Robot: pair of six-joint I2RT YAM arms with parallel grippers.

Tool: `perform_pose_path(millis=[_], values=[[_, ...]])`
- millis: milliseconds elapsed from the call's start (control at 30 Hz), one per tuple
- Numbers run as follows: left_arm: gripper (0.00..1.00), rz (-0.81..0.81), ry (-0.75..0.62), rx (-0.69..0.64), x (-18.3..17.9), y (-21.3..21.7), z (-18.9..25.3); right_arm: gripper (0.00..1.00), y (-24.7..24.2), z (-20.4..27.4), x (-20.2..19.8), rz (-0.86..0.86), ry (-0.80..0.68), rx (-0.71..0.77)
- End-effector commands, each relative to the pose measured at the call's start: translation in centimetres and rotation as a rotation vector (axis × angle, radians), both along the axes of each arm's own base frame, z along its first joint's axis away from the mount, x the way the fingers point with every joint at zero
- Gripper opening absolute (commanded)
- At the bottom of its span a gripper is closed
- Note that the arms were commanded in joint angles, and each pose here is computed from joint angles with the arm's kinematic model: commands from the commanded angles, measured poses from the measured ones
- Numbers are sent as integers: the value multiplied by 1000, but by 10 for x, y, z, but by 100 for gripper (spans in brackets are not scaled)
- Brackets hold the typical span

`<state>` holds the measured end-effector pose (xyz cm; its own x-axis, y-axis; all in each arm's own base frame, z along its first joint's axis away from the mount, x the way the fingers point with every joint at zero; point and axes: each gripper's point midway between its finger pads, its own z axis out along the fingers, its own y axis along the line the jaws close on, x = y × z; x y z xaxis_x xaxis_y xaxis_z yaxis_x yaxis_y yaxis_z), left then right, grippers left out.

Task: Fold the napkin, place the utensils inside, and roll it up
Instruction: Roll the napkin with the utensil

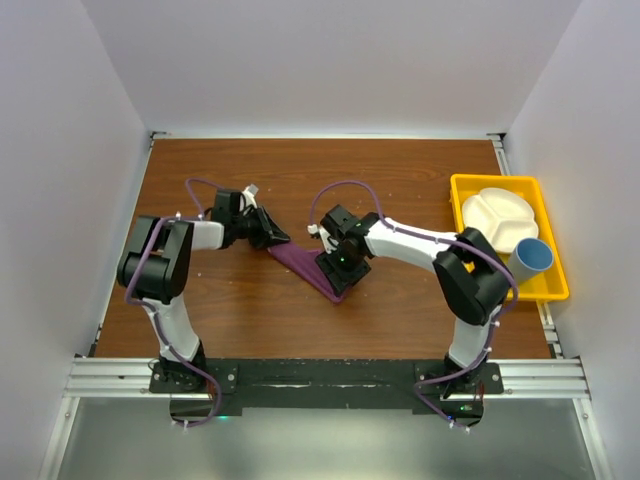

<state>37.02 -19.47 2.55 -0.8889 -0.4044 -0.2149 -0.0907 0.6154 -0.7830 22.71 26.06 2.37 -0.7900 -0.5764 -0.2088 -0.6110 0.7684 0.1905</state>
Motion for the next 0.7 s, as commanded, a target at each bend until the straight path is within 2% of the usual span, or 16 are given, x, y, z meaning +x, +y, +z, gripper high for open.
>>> perform_pose_path(millis=[0,167,267,467,667], values=[[22,-18,-28,173,-2,21,13,61,-15,51,27,-33,-245,-50],[34,-9,-127,230,9,30,62,75,16,82,44,42,-363,81],[38,36,-176,282,11,41,89,77,39,84,54,103,-402,87],[41,161,-209,306,-8,64,121,74,83,78,64,265,-503,-14],[42,238,-191,279,-36,82,116,71,91,66,60,345,-580,-155]])
